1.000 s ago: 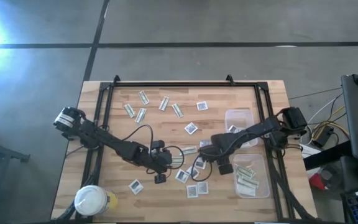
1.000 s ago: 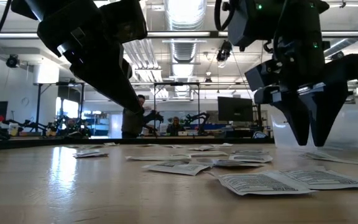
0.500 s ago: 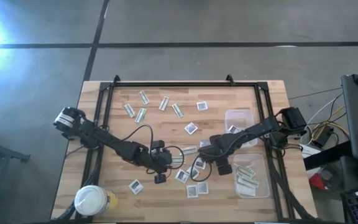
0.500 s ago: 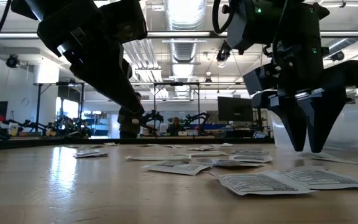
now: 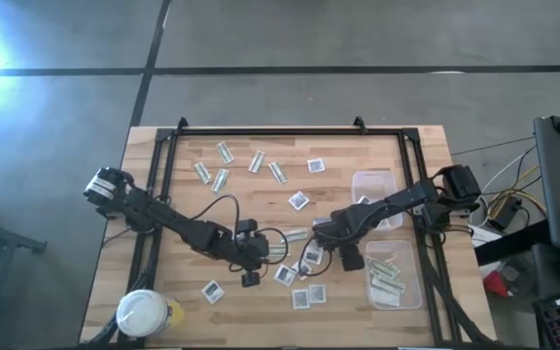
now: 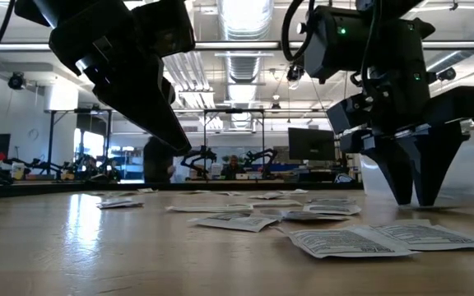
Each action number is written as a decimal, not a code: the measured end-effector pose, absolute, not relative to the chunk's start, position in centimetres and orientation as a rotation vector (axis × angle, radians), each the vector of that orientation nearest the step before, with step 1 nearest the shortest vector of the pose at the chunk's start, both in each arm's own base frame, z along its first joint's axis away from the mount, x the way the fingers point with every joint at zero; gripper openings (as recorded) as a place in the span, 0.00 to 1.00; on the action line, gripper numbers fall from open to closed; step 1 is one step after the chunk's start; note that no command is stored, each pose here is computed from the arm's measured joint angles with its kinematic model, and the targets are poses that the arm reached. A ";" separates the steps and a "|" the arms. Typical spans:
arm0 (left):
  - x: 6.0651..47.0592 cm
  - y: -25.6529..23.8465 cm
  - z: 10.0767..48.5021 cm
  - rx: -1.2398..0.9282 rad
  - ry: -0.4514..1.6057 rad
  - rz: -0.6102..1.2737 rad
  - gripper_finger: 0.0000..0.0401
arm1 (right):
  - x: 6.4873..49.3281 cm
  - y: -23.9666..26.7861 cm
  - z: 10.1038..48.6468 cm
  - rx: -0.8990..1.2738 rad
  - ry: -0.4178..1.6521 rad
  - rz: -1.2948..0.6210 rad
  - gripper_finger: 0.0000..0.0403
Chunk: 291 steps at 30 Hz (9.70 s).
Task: Pick & Place First Aid Supplies
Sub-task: Put the bandage pack into the bottom bin, then put the towelette pack into the top bin
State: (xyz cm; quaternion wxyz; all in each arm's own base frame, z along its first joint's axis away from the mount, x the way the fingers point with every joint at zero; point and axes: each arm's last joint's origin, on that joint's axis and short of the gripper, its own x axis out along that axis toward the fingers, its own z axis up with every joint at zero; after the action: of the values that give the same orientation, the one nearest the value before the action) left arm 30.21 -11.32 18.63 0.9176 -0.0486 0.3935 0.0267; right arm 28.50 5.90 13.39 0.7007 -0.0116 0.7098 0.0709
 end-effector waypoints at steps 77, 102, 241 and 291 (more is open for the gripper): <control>30.3 -11.3 18.7 -0.100 0.798 0.050 0.29 | 15.2 10.3 21.0 0.427 1.597 -0.034 0.02; 32.6 -12.5 20.7 0.136 0.496 -0.163 0.48 | 15.4 10.3 23.1 0.478 1.531 -0.026 0.33; 39.4 -11.5 21.9 -0.068 0.271 -0.287 0.00 | 24.9 17.7 25.2 -0.492 0.738 0.146 0.20; 29.7 -4.4 26.9 0.083 0.811 0.441 0.35 | 16.9 4.3 24.8 -0.087 1.050 -0.755 0.02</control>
State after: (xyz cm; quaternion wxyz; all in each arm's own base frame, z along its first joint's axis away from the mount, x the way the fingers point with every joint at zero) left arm 29.69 -4.36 26.87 0.8945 0.0400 0.3912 0.2127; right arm 16.92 4.26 24.75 0.7972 -0.0403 0.4890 -0.3518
